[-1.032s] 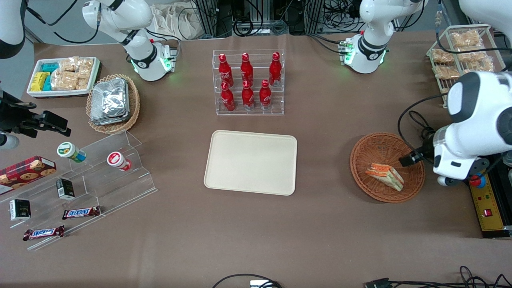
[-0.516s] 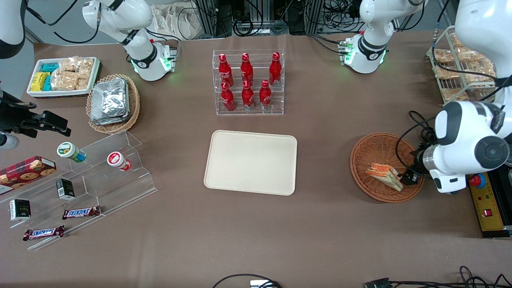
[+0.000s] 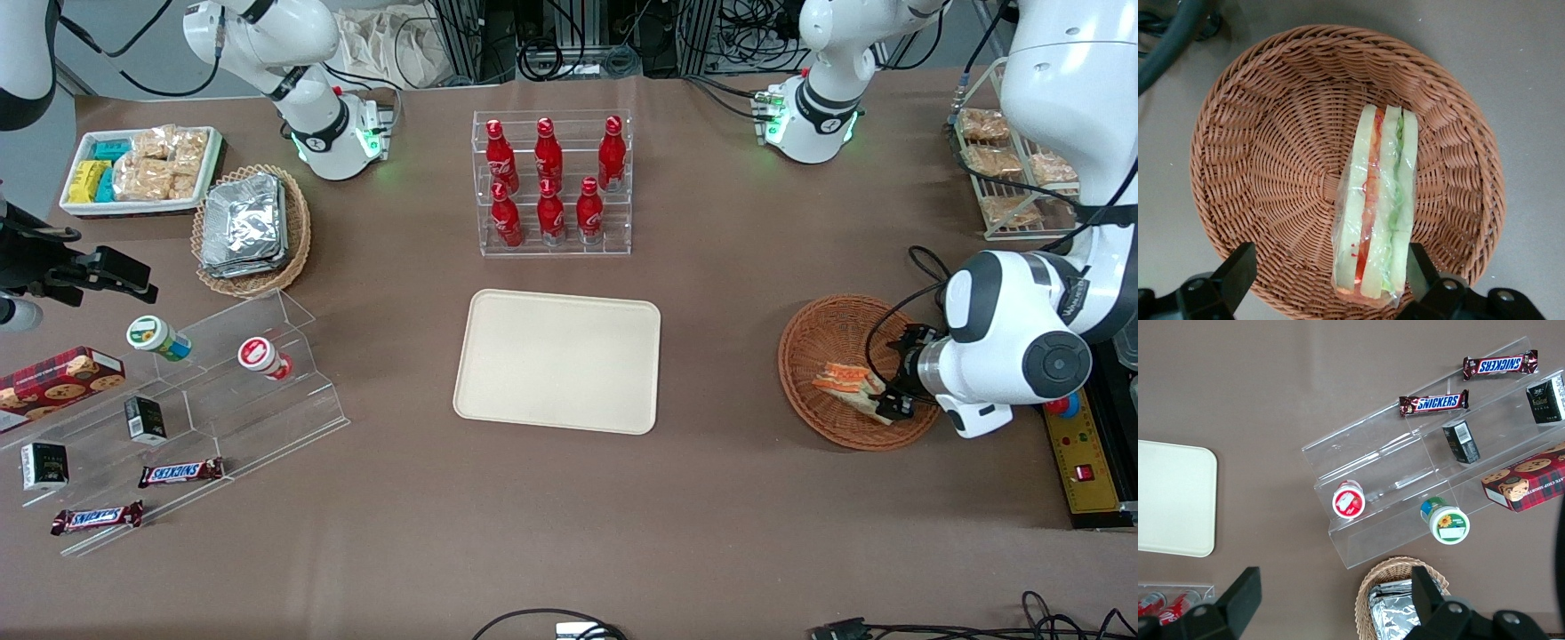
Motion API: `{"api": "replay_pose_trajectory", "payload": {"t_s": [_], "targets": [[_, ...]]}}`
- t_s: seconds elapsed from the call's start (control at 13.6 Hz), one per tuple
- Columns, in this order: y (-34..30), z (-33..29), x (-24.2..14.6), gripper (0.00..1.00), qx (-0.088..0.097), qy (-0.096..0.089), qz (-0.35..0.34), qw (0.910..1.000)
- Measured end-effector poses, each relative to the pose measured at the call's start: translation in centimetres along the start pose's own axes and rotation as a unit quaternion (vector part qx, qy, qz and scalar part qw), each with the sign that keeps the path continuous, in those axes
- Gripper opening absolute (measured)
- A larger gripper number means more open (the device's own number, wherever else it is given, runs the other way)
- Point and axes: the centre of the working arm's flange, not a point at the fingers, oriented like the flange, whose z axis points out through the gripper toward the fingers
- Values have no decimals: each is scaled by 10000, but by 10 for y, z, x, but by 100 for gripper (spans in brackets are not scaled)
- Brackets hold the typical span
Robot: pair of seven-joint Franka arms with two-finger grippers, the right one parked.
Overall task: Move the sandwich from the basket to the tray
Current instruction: 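Close the left gripper on the wrapped sandwich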
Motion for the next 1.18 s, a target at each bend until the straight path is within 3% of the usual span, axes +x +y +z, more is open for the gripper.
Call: {"api": "replay_pose_trajectory", "payload": {"t_s": [0.52, 0.59, 0.66, 0.88, 1.03, 1.18], "targets": [[-4, 54, -13, 100, -258, 16, 48, 9997], [-5, 57, -14, 96, -251, 11, 54, 9997], [-5, 57, -14, 83, -247, 51, 82, 9996], [-4, 53, -14, 50, -208, 393, 320, 9985], [-3, 44, -13, 39, -209, 473, 348, 9981], [-2, 21, -14, 35, -36, 502, 386, 9980]]}}
